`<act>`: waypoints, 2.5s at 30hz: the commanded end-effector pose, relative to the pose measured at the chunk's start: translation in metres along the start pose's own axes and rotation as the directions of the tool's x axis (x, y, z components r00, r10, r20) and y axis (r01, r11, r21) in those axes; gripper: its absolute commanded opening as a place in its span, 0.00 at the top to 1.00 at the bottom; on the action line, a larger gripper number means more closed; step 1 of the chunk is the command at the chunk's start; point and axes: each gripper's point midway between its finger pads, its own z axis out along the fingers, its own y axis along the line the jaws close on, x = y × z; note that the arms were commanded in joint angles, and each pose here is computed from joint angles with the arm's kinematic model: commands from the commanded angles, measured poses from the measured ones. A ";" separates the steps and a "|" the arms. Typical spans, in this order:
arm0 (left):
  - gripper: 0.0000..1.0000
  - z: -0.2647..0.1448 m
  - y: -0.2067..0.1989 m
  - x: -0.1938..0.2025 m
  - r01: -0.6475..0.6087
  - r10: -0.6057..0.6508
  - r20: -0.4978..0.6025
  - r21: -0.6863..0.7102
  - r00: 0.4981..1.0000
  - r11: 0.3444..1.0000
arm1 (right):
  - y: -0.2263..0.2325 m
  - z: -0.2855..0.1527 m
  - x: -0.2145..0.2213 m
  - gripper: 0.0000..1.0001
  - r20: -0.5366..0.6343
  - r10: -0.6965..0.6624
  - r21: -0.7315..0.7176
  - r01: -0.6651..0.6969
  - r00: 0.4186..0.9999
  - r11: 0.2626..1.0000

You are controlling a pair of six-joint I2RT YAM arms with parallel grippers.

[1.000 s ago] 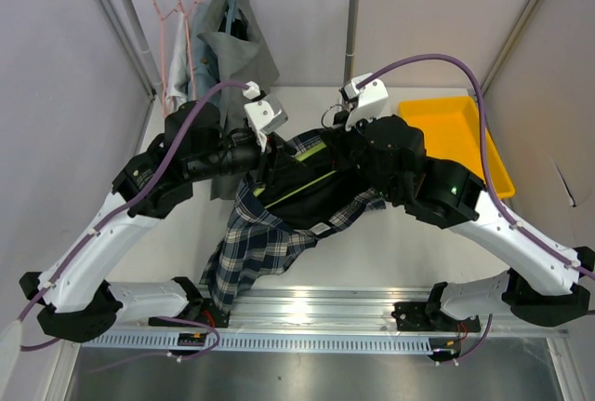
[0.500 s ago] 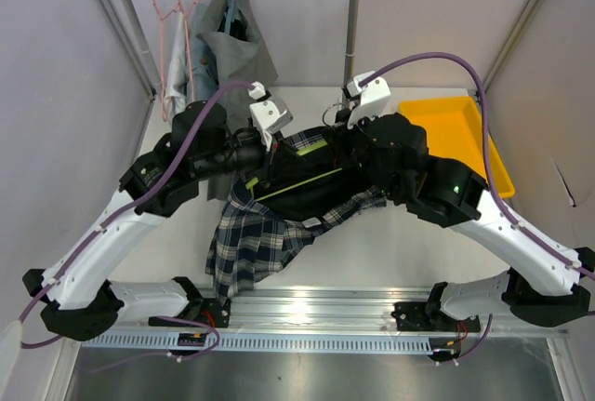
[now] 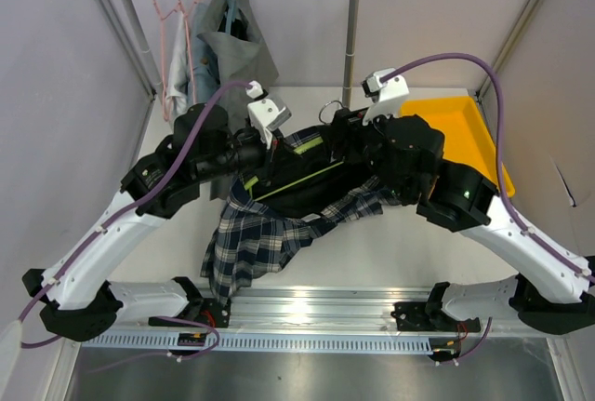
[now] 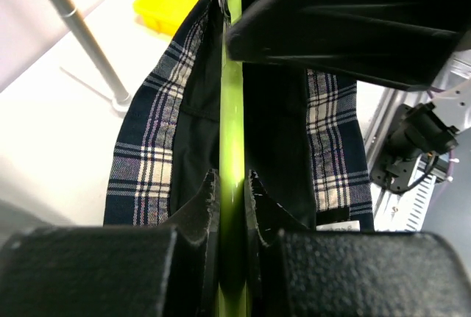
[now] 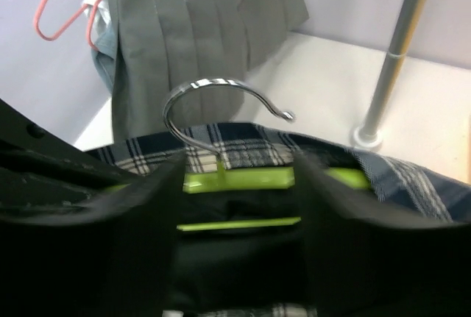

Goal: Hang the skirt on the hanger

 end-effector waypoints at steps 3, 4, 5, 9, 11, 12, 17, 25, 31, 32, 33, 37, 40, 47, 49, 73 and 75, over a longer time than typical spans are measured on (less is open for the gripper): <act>1.00 -0.022 0.006 -0.051 0.016 -0.003 0.181 -0.072 0.984 0.997 | -0.016 -0.009 -0.020 0.20 0.085 0.060 0.031 -0.063 0.995 0.998; 1.00 -0.024 0.009 -0.052 0.022 -0.005 0.183 -0.086 0.983 0.996 | -0.018 -0.012 -0.022 0.17 0.092 0.067 0.033 -0.071 0.993 0.997; 1.00 -0.026 0.016 -0.055 0.035 -0.010 0.189 -0.128 0.982 0.991 | -0.022 -0.014 -0.025 0.16 0.103 0.074 0.045 -0.079 0.992 0.996; 1.00 -0.038 0.035 -0.065 0.092 -0.038 0.220 -0.242 0.975 0.966 | -0.043 -0.029 -0.035 0.12 0.146 0.101 0.108 -0.117 0.984 0.987; 1.00 -0.040 0.042 -0.065 0.105 -0.045 0.211 -0.283 0.976 0.953 | -0.056 -0.041 -0.043 0.10 0.178 0.127 0.139 -0.152 0.976 0.979; 1.00 -0.048 0.049 -0.074 0.123 -0.045 0.236 -0.328 0.971 0.937 | -0.064 -0.046 -0.046 0.10 0.194 0.134 0.166 -0.167 0.972 0.972; 1.00 -0.069 0.075 -0.089 0.167 -0.033 0.281 -0.471 0.959 0.866 | -0.089 -0.063 -0.055 0.09 0.224 0.149 0.223 -0.200 0.963 0.954; 1.00 -0.071 0.102 -0.121 0.185 0.004 0.302 -0.593 0.953 0.784 | -0.099 -0.073 -0.057 0.09 0.229 0.153 0.244 -0.209 0.961 0.947; 1.00 -0.057 0.127 -0.142 0.187 0.030 0.314 -0.639 0.949 0.746 | -0.103 -0.076 -0.057 0.09 0.227 0.151 0.251 -0.208 0.962 0.945; 1.00 -0.053 0.128 -0.146 0.194 0.027 0.328 -0.624 0.944 0.757 | -0.103 -0.077 -0.057 0.09 0.229 0.152 0.250 -0.209 0.962 0.945; 1.00 -0.050 0.131 -0.147 0.197 0.028 0.334 -0.621 0.942 0.758 | -0.104 -0.078 -0.057 0.09 0.228 0.151 0.252 -0.208 0.962 0.945; 1.00 -0.038 0.144 -0.160 0.213 0.038 0.375 -0.605 0.926 0.767 | -0.105 -0.080 -0.056 0.09 0.225 0.153 0.255 -0.209 0.962 0.944; 1.00 -0.031 0.155 -0.169 0.228 0.038 0.399 -0.596 0.916 0.770 | -0.107 -0.081 -0.053 0.09 0.221 0.149 0.261 -0.206 0.964 0.943; 1.00 -0.018 0.175 -0.185 0.260 0.053 0.457 -0.594 0.888 0.761 | -0.108 -0.082 -0.053 0.09 0.223 0.147 0.256 -0.203 0.964 0.945; 1.00 -0.015 0.178 -0.192 0.273 0.059 0.480 -0.591 0.875 0.759 | -0.107 -0.081 -0.052 0.09 0.221 0.142 0.253 -0.197 0.965 0.947; 1.00 0.048 0.206 -0.160 0.309 -0.030 0.440 -0.579 0.898 0.754 | -0.108 -0.077 -0.035 0.08 0.200 0.147 0.242 -0.194 0.969 0.951; 0.92 0.042 0.202 -0.164 0.297 -0.021 0.440 -0.570 0.898 0.766 | -0.109 -0.077 -0.034 0.08 0.200 0.148 0.240 -0.195 0.969 0.951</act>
